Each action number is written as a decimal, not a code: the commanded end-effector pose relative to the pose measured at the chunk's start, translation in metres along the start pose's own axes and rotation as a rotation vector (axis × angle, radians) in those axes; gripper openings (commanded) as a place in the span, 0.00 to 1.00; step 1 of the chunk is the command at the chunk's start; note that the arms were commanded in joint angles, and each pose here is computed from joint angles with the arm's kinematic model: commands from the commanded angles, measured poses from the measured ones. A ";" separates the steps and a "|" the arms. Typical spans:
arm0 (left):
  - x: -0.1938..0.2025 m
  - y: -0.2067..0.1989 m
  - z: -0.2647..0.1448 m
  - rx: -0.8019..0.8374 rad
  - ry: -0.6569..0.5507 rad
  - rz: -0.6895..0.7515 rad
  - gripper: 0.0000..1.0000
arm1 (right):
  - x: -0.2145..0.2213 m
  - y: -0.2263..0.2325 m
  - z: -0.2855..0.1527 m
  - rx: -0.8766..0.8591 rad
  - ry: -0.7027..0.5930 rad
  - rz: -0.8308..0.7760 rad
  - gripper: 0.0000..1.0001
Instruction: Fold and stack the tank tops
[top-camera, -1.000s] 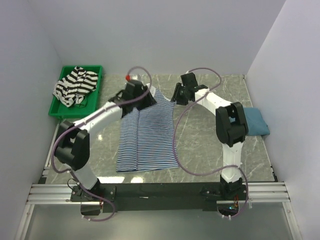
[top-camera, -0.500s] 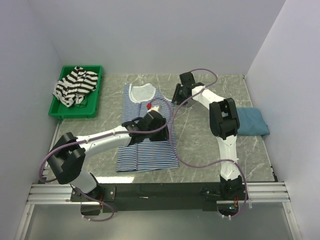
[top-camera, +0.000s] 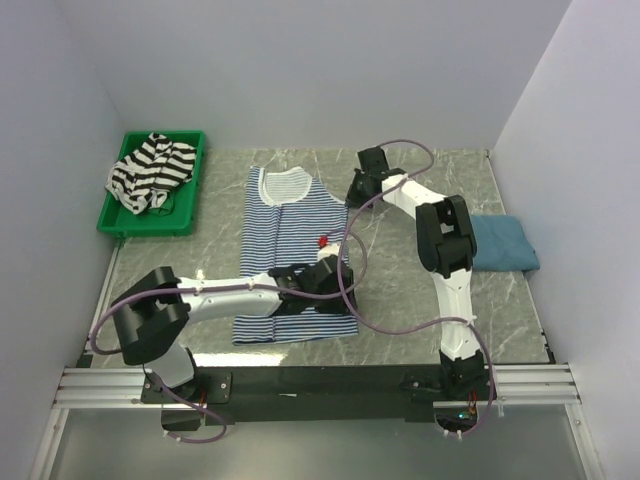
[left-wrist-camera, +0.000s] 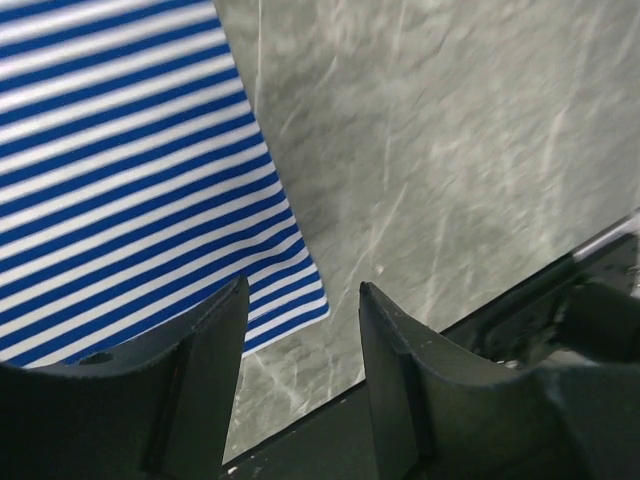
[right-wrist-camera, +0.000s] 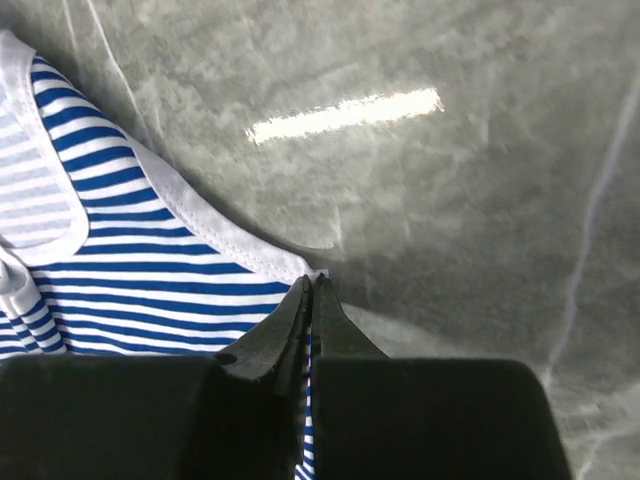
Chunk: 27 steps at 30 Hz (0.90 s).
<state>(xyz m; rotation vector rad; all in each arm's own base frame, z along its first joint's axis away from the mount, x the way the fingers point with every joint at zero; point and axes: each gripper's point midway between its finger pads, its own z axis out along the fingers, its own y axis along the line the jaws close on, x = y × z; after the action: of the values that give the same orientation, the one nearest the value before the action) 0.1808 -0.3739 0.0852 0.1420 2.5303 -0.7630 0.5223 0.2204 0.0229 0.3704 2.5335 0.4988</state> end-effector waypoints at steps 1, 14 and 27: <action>0.000 -0.014 0.006 0.001 -0.018 0.016 0.54 | 0.004 -0.022 -0.014 0.072 -0.042 0.018 0.00; 0.048 0.008 -0.006 -0.198 0.014 0.120 0.45 | 0.027 -0.074 -0.059 0.083 -0.110 0.119 0.00; 0.104 -0.005 -0.012 -0.207 0.087 0.242 0.45 | 0.015 -0.084 -0.081 0.080 -0.136 0.123 0.00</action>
<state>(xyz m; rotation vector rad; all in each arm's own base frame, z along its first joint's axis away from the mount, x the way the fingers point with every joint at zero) 0.0831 -0.3696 0.0459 0.4168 2.6139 -0.4513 0.4500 0.1362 0.0208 0.5893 2.4657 0.4260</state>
